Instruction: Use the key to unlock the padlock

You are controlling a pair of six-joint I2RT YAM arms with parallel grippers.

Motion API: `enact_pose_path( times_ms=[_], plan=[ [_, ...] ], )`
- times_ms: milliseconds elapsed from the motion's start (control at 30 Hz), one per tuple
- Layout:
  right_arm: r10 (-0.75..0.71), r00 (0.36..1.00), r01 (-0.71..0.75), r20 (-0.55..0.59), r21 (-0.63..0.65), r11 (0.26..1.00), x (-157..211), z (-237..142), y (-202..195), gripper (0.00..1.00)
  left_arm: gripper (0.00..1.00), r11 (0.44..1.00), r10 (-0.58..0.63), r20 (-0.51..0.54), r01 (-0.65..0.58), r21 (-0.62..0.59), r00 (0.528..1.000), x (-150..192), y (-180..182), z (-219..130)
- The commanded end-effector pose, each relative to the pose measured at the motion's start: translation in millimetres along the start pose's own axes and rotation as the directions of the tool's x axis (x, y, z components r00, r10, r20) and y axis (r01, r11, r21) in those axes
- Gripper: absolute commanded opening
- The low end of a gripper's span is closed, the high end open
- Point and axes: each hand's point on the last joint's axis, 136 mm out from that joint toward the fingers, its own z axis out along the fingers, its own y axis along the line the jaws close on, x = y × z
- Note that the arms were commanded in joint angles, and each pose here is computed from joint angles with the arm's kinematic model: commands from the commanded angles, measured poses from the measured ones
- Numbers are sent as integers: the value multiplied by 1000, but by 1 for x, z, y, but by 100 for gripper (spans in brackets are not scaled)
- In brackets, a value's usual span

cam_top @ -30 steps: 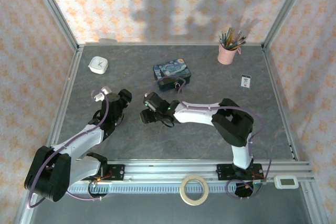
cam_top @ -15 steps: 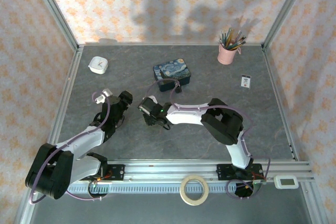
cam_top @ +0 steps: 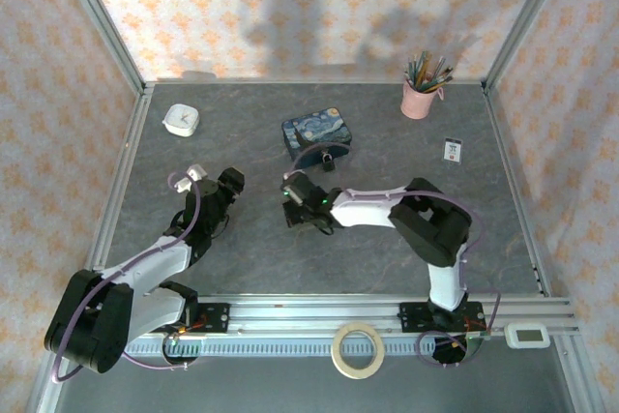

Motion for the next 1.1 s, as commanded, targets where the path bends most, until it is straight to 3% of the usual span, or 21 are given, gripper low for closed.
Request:
enact_pose_path(
  times_ms=[0,267,567,767,1067],
  plan=[
    [-44,997,54,70,-161,986,-17,-19,9,0,64,994,-44,-37,47,94,998,4,-16,2],
    [-36,989,73,140,-262,962,-39,-48,-5,0,65,974,-76,-144,105,201,987,39,-48,5],
    [-23,980,90,196,-341,936,-51,-77,9,0,61,948,-41,-279,125,292,959,84,-83,23],
    [-15,981,81,195,-336,939,-50,-81,7,0,56,937,30,-279,70,343,960,86,-100,25],
    [4,977,70,212,-337,939,-57,-82,8,0,53,933,28,-315,89,350,949,99,-103,21]
  ],
)
